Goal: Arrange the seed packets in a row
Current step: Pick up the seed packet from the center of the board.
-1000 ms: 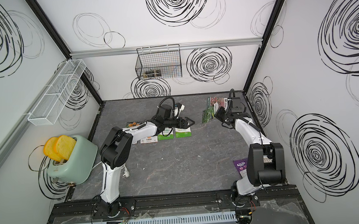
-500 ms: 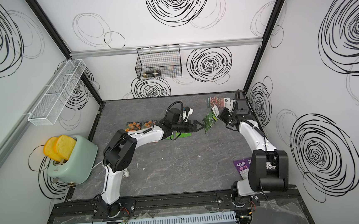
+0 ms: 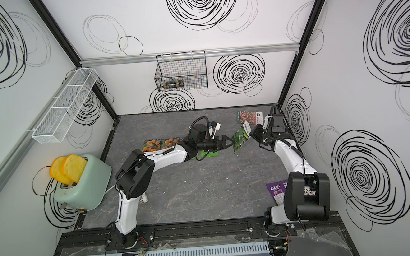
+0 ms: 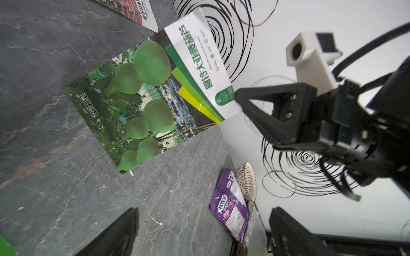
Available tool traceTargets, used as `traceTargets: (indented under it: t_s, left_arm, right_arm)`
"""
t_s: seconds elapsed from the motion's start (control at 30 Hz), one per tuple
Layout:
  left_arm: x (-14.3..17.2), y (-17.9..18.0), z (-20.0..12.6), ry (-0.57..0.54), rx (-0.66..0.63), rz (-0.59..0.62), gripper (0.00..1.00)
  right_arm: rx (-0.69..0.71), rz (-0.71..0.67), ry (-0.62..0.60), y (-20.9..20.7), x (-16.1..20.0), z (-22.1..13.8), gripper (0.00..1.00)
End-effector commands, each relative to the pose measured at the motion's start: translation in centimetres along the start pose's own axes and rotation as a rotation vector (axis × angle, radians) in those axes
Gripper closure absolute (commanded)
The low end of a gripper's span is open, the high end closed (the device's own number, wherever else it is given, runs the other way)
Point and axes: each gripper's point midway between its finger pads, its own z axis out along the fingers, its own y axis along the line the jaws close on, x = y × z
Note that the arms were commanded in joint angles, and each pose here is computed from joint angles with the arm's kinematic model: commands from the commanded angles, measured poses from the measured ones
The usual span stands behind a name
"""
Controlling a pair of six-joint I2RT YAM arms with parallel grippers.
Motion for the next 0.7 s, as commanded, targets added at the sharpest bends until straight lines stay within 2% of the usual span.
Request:
traceTargets:
  t_s: [0.0,0.2,0.37,0.67]
  left_arm:
    - [-0.9,-3.2,-1.2,-0.06,0.112,-0.146,0.04]
    - [1.1,-3.7,-1.5,-0.108,0.188,-0.422,0.04]
    - [3.5,-4.7,-0.6,-0.111,0.238,-0.607,0.04]
    - [5.1,-4.4,1.9,-0.178,0.25,-0.796,0.04]
  right_arm:
    - [-0.021,0.069,-0.019,-0.3,0.0,-0.8,1.0]
    - [-0.032,0.128,-0.02,-1.1,0.6,-1.1,1.0]
    - [-0.051,0.139,-0.022,-1.1,1.0,-1.6,1.0]
    - [-0.079,0.082,-0.024,-0.5,2.1,-2.5,1.0]
